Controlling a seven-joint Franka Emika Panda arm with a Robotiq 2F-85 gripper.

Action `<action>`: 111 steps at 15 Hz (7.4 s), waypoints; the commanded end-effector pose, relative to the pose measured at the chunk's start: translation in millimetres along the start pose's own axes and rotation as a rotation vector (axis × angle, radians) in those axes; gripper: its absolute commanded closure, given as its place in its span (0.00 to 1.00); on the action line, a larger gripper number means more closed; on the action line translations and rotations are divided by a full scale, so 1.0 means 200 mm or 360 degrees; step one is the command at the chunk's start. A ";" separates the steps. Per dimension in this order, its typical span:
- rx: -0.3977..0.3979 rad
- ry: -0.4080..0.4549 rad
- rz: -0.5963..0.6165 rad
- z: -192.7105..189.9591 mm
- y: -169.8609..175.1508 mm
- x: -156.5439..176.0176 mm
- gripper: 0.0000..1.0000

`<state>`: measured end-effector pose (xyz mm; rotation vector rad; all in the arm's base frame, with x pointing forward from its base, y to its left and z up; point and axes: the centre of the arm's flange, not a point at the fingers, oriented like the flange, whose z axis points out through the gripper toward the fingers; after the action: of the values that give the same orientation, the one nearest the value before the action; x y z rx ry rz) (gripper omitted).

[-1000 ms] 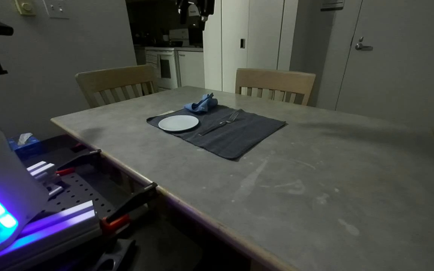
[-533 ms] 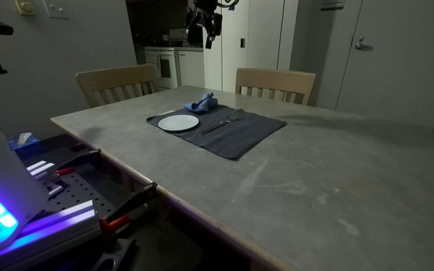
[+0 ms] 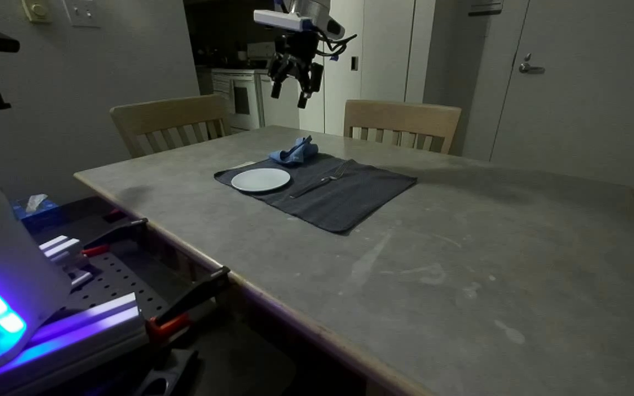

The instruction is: Use the towel to wipe the plate

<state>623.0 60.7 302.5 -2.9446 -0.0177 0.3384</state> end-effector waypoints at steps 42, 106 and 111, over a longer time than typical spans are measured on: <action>0.0014 0.0253 -0.0175 0.64 -0.05 0.31 0.02; 0.0050 -0.0620 -0.0193 0.71 0.29 -0.09 0.98; -0.0098 -0.0659 -0.0224 0.62 0.15 -0.10 0.98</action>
<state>582.3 41.3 171.2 -2.8324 -0.2600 0.9049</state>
